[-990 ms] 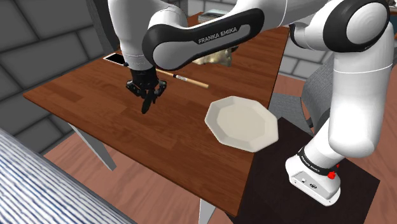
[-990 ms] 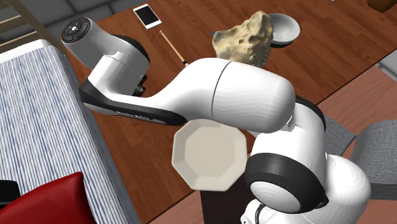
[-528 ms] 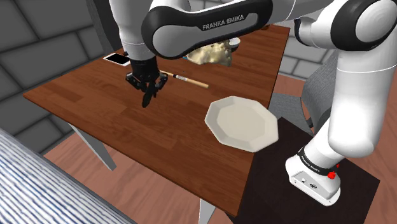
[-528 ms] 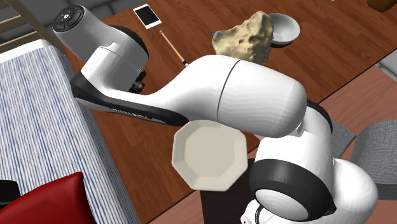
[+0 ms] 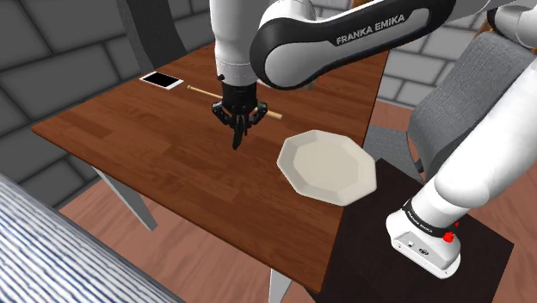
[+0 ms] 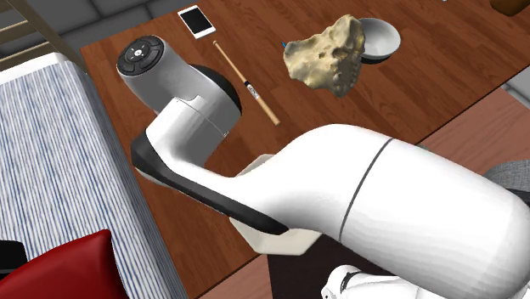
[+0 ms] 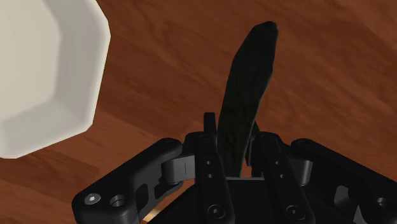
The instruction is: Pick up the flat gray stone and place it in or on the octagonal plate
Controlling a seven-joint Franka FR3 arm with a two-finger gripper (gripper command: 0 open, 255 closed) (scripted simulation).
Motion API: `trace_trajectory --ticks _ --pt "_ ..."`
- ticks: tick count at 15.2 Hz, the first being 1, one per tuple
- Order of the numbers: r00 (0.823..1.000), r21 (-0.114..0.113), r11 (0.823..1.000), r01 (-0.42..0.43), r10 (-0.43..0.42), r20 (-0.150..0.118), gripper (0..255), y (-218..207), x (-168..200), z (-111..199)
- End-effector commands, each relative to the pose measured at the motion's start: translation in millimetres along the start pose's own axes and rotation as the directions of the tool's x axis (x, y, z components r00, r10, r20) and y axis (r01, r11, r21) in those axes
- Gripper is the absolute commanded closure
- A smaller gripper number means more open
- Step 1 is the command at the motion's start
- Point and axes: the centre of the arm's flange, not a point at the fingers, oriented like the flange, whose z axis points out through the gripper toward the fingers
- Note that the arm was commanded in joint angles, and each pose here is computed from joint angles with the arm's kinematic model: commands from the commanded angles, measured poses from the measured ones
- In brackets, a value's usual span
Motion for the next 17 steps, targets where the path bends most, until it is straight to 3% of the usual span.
trace_trajectory --ticks 1,17 --pt "1.0 0.001 1.0 -0.002 0.002 0.002 255 24.5 -7.9 -1.3" --pt "1.0 0.001 1.0 -0.002 0.002 0.002 255 231.5 -49.2 -7.6"
